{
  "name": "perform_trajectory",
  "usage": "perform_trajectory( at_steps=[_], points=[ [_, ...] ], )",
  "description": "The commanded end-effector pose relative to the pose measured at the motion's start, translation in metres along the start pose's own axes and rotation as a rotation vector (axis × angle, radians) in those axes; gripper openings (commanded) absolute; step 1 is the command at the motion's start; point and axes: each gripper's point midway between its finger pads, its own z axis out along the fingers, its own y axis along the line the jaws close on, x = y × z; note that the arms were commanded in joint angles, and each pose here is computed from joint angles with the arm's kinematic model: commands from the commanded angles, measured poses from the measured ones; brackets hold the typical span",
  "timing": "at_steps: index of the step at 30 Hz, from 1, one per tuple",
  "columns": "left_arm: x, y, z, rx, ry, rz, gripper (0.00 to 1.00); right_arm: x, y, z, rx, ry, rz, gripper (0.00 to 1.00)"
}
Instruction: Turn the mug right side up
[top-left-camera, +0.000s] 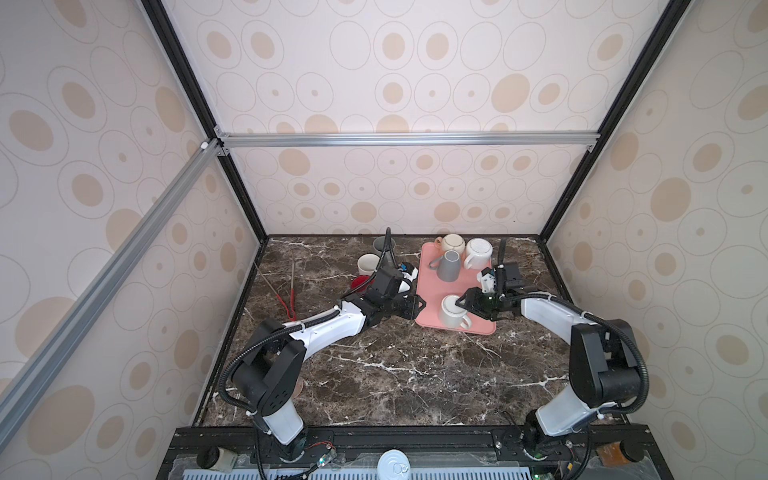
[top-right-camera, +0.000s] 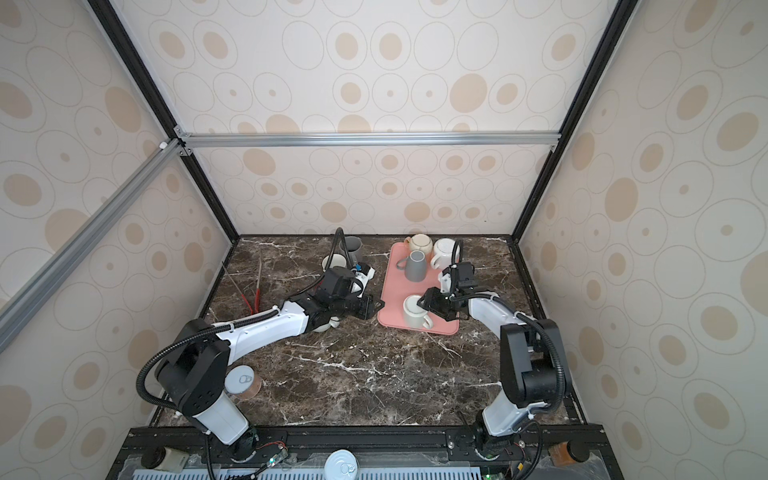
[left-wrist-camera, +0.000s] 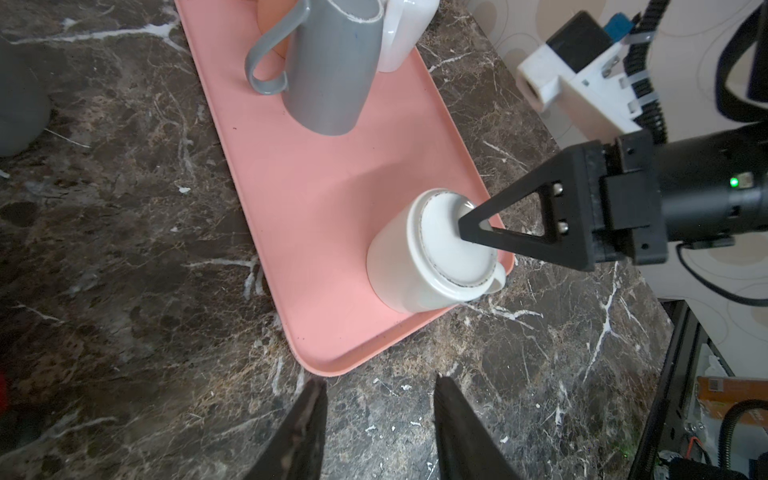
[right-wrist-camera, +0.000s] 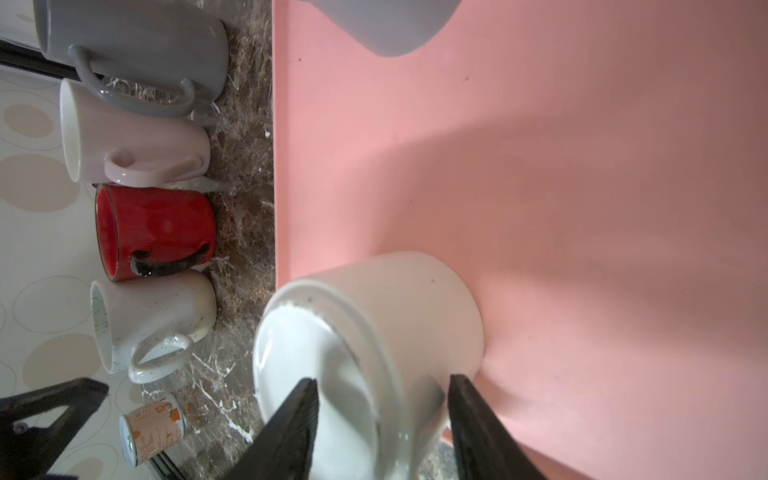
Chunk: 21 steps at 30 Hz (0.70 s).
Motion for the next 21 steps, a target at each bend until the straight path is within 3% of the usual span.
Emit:
perform_trajectory(
  at_steps=[1, 12, 21],
  points=[
    [-0.002, 0.001, -0.008, -0.053, -0.022, -0.017, 0.43, 0.011, 0.005, -0.010, 0.013, -0.004, 0.023, 0.54],
    [0.015, 0.002, -0.002, -0.086, 0.011, -0.049, 0.45, 0.042, 0.018, -0.002, -0.010, 0.035, 0.033, 0.55],
    [0.019, 0.005, -0.009, -0.103, 0.005, -0.055, 0.46, 0.056, 0.077, 0.023, -0.081, 0.089, -0.055, 0.55]
  ],
)
